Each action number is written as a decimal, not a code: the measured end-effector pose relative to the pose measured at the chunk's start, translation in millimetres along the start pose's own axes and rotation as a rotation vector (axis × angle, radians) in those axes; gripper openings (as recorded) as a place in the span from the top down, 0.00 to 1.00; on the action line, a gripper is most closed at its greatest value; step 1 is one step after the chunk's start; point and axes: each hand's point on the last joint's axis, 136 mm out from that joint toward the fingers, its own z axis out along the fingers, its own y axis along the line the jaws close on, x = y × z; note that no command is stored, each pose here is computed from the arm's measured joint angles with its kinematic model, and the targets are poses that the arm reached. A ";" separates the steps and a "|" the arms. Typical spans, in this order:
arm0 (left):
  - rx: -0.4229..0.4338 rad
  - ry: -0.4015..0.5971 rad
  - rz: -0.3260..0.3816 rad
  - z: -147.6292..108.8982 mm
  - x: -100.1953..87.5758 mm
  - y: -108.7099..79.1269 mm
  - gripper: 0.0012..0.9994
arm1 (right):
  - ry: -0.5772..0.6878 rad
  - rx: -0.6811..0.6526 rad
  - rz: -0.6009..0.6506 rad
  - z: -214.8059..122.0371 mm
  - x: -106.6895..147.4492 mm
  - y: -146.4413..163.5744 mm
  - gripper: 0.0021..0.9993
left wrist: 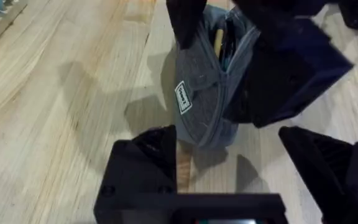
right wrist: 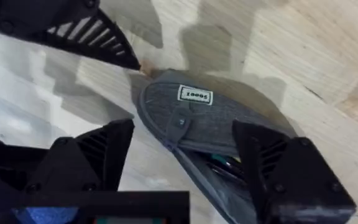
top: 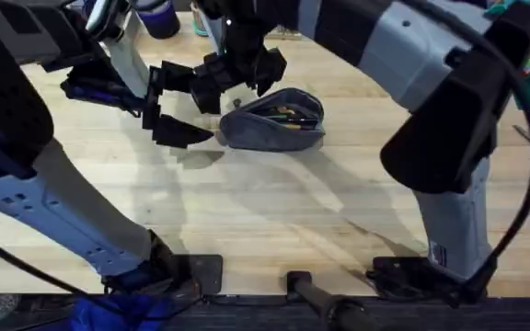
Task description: Unzip the bag, pick up the pens from the table one at a time and place them inside, then zip the bag closed.
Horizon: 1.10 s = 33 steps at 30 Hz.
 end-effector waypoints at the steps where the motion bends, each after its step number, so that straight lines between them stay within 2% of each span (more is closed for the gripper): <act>1: 0.000 0.000 0.000 0.0 0.0 0.0 0.01 | 0.004 0.001 0.000 1.8 0.3 -0.1 0.04; 14: 0.000 0.000 0.000 0.0 0.0 0.0 0.01 | 0.013 0.004 -0.003 3.5 2.2 -0.7 0.08; 24: 0.000 0.000 0.000 0.0 0.0 0.0 0.01 | 0.024 0.007 -0.003 3.4 4.7 -1.5 0.20; 26: 0.000 0.000 0.000 0.0 0.0 0.0 0.01 | 0.020 0.006 -0.004 3.6 3.9 -1.1 0.29; 28: 0.000 0.000 0.000 0.0 0.0 0.0 0.01 | 0.019 0.005 -0.004 3.4 3.6 -0.9 0.44; 30: 0.000 0.000 0.000 0.0 0.0 0.0 0.01 | 0.018 0.005 -0.006 3.5 3.5 -0.6 0.69; 31: 0.000 0.000 0.000 0.0 0.0 0.0 0.01 | 0.018 0.005 -0.005 3.4 3.5 -0.6 0.79; 33: 0.000 0.000 0.000 0.0 0.0 0.0 0.01 | 0.018 0.004 -0.004 3.5 3.5 -0.4 0.86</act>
